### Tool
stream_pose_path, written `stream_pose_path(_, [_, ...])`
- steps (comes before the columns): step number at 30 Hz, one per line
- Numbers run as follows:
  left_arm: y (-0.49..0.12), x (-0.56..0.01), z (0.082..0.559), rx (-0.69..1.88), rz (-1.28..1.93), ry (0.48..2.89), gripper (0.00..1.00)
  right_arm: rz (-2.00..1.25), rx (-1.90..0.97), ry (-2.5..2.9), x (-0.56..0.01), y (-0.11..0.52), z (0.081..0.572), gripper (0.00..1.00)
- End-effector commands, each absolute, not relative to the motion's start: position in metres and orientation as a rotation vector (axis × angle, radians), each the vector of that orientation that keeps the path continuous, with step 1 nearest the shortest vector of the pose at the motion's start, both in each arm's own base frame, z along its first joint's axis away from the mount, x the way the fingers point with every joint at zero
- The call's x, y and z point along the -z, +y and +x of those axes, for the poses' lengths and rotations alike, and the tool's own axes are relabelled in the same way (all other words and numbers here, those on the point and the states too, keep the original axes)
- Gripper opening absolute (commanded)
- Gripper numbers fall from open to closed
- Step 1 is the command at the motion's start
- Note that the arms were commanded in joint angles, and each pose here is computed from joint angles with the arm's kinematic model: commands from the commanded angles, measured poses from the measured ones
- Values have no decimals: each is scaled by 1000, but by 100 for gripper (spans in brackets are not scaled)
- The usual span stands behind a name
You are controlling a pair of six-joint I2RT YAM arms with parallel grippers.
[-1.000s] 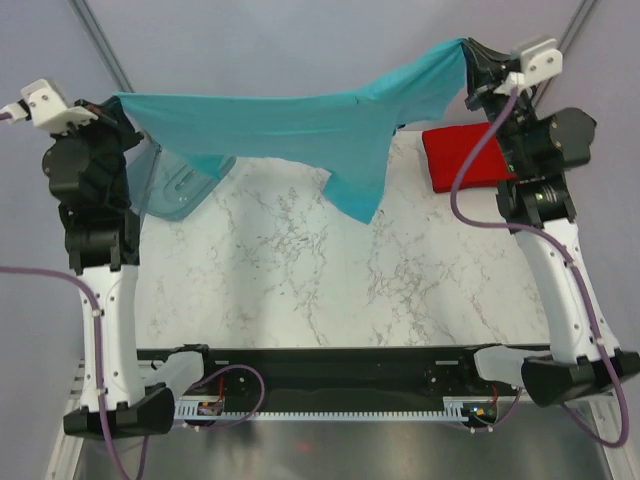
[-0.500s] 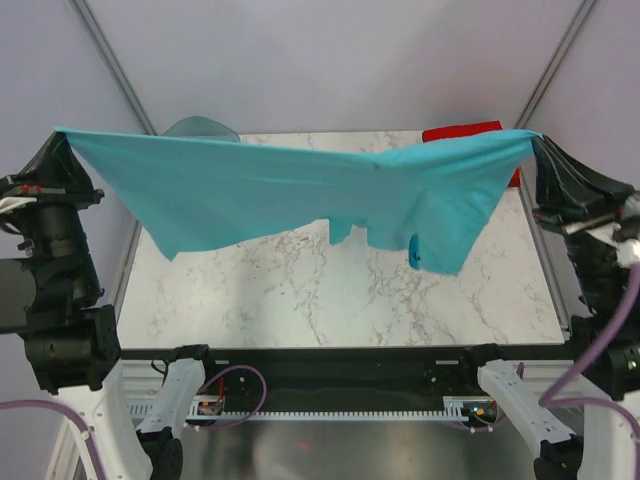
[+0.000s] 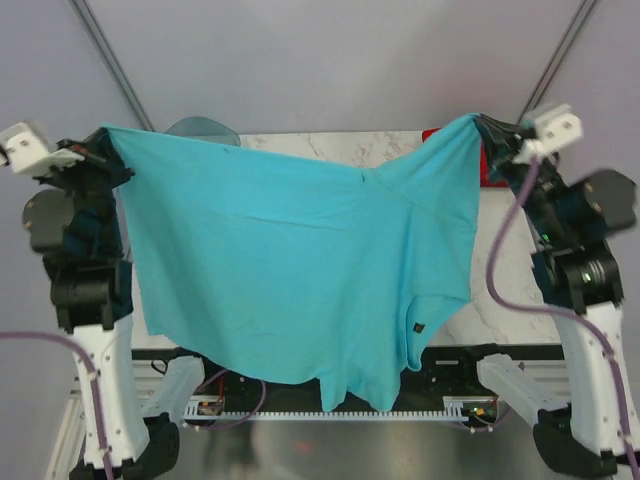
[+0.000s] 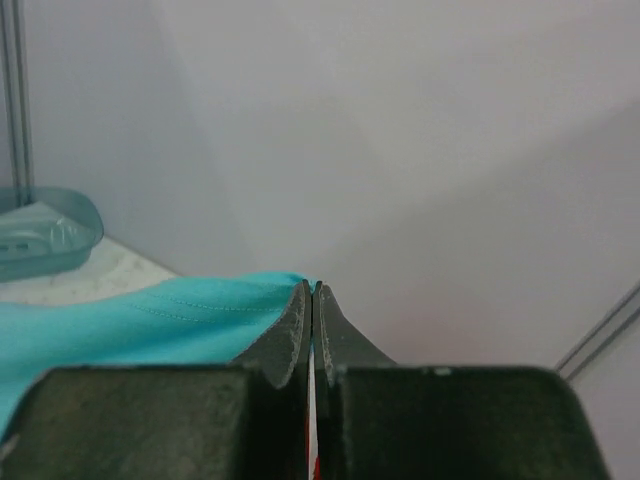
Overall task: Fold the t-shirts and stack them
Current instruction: Flatten the tshirt out
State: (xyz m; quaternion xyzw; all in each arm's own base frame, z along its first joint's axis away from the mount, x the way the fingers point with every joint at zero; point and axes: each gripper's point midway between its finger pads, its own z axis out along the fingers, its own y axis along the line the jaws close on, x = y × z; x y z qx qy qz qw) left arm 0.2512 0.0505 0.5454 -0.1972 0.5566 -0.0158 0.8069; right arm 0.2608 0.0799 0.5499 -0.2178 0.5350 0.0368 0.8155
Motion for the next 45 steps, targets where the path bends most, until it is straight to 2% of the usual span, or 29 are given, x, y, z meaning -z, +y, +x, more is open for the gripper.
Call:
stream_pose_path(1, [57,-464,325,-11,-413,1404,2,-580,-147,1368,-460,107,342,0])
stream_pose_path(8, [59,-300,422,-19,-420,1748,2,-689,-402,1599,-294,163,461,0])
stream_pose_path(11, [76,-236,444,-121,-464,1886,2,-687,-542,1694,-233,187,503,0])
stream_pose_path(15, [88,-217,462,-142,-523,1918,2,-636,-689,1785,-176,217,550,2])
stream_pose_path(16, [88,-214,466,-151,-512,1928,2,-637,-711,1797,-167,225,556,5])
stream_pose_path(17, [90,-216,468,-162,-508,1925,2,-633,-728,1814,-156,230,570,13])
stream_pose_path(19, [95,-207,472,-196,-505,1945,2,-633,-744,1819,-150,239,580,25])
stream_pose_path(20, [97,-205,473,-205,-505,1948,2,-631,-740,1816,-147,242,591,35])
stream_pose_path(23, [99,-196,474,-224,-513,1965,2,-615,-712,1817,-146,243,607,49])
stream_pose_path(28, [108,-191,473,-284,-525,1980,2,-462,-513,1953,-148,205,620,50])
stream_pose_path(33, [128,-202,464,-410,-591,1979,2,-356,-419,2094,-143,176,593,54])
stream_pose_path(37, [127,-200,462,-391,-595,1994,2,-374,-427,2125,-130,171,587,54])
stream_pose_path(41, [121,-192,461,-352,-586,2020,2,-388,-509,2147,-104,175,599,47])
stream_pose_path(45, [118,-192,460,-336,-590,2022,2,-414,-595,2137,-94,188,607,45])
